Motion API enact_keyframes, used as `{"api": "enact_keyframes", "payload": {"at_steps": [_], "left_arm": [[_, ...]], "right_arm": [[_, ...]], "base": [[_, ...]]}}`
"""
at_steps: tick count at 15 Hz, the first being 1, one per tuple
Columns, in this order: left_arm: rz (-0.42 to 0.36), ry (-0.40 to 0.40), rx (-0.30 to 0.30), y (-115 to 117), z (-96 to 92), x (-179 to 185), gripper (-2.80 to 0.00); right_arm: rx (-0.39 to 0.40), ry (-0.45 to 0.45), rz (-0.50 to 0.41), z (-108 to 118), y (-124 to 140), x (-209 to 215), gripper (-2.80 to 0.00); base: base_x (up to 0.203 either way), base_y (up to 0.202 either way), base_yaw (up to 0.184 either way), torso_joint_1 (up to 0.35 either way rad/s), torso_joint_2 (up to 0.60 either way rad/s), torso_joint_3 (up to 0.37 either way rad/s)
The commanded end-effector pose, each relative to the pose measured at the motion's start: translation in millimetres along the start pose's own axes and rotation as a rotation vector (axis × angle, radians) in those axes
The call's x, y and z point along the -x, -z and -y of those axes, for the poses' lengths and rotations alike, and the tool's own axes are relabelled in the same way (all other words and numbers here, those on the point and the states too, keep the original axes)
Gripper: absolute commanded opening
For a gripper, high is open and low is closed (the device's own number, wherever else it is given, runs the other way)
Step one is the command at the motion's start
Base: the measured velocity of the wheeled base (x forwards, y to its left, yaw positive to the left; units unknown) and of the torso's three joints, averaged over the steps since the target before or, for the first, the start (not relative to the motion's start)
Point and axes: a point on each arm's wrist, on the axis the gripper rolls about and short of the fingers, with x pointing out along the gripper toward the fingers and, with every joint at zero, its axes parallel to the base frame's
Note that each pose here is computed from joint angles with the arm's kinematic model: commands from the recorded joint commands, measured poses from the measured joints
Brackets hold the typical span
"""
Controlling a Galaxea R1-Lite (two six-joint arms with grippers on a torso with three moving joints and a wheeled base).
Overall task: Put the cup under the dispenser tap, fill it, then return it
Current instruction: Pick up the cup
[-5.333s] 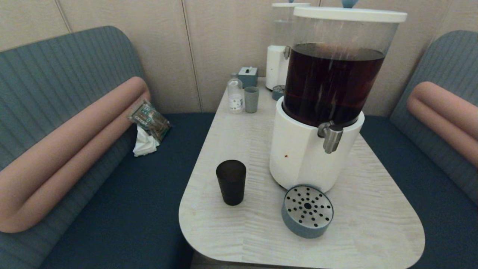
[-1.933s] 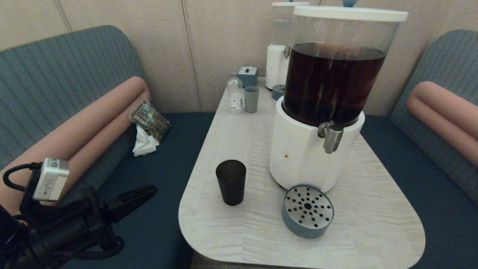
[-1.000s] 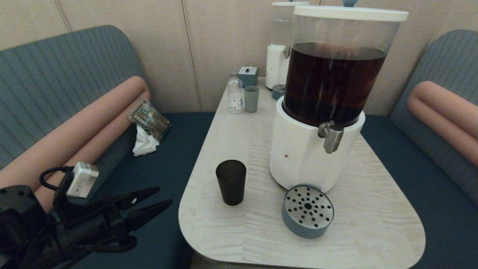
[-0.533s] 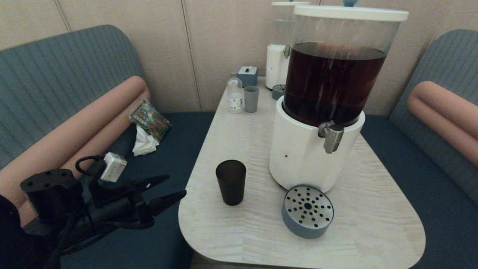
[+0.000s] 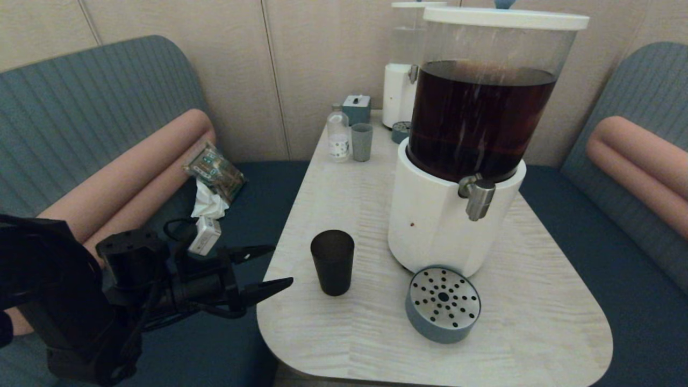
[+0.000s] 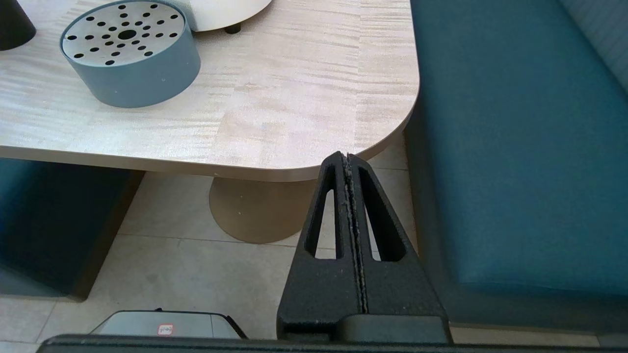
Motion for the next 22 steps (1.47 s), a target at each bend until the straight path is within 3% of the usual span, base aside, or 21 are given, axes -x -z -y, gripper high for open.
{"api": "enact_keyframes", "payload": {"at_steps": [1, 8, 17, 22], "left_arm": [[-0.008, 0.038, 0.005, 11.0, -3.7, -16.9, 0.0], [-0.008, 0.087, 0.009, 24.3, -8.1, -50.7, 0.0], [0.028, 0.127, -0.036, 29.0, -12.3, -90.8, 0.0], [0.042, 0.104, -0.052, 33.9, -16.6, -107.2, 0.0]], "right_arm": [[0.0, 0.0, -0.002, 0.0, 0.1, -0.1, -2.8], [0.0, 0.0, -0.002, 0.0, 0.1, -0.1, -2.8], [-0.001, -0.001, -0.002, 0.0, 0.1, -0.1, -2.8], [0.0, -0.001, -0.002, 0.0, 0.1, -0.1, -2.8]], "base": [[0.0, 0.0, 0.0, 0.0, 0.0, 0.0], [0.0, 0.0, 0.0, 0.0, 0.0, 0.0], [0.0, 0.0, 0.0, 0.0, 0.0, 0.0], [0.0, 0.0, 0.0, 0.0, 0.0, 0.0]]}}
